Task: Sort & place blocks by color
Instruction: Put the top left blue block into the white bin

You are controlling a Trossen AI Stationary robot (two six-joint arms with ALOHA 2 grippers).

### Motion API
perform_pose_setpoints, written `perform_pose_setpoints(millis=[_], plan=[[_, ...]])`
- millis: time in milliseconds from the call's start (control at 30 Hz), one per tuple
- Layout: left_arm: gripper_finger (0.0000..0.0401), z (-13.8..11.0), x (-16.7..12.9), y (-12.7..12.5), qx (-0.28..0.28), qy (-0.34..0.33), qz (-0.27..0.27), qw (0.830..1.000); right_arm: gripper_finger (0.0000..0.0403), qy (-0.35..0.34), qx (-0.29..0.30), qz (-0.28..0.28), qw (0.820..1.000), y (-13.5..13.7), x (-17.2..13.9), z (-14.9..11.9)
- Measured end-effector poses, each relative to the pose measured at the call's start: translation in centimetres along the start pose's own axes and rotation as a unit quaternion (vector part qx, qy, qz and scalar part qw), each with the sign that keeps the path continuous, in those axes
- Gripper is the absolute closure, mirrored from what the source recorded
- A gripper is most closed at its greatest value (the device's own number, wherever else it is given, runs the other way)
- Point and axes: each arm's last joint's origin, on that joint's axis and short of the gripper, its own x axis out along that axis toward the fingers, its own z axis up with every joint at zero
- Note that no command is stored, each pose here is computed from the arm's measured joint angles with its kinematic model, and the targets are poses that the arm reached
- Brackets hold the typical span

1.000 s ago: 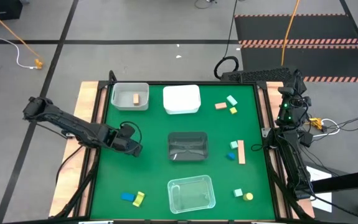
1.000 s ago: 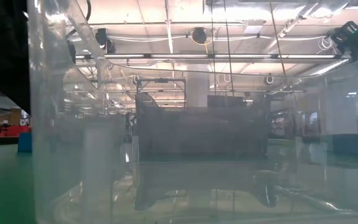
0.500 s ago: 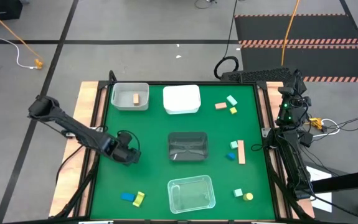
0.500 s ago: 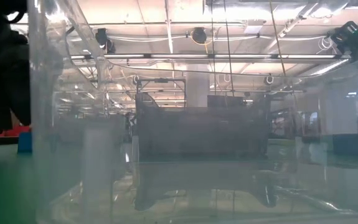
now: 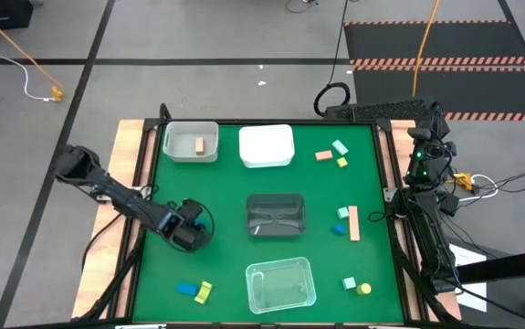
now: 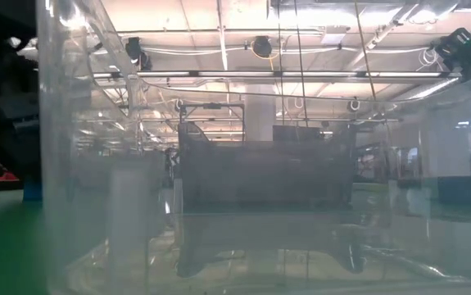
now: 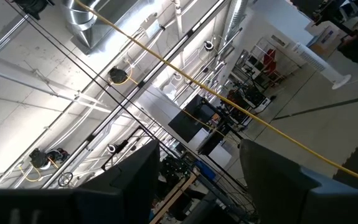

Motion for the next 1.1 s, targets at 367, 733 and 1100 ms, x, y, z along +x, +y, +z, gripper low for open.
perform_pose_setpoints(millis=[367, 733, 1100], plan=[[0.0166, 0.1, 1.5, -0.7, 0.075, -0.005, 0.013, 0.997, 0.019, 0.0, 0.0, 0.0, 1.0, 0.0, 0.0, 0.0], [0.0346, 0.2, 1.4, -0.8, 0.075, 0.001, 0.008, 0.997, 0.019, 0.0, 0.0, 0.0, 1.0, 0.0, 0.0, 0.0], [0.0362, 1.0, -0.4, -1.4, 0.027, 0.002, -0.044, 0.999, 0.019, 0.0, 0.0, 0.0, 1.0, 0.0, 0.0, 0.0]])
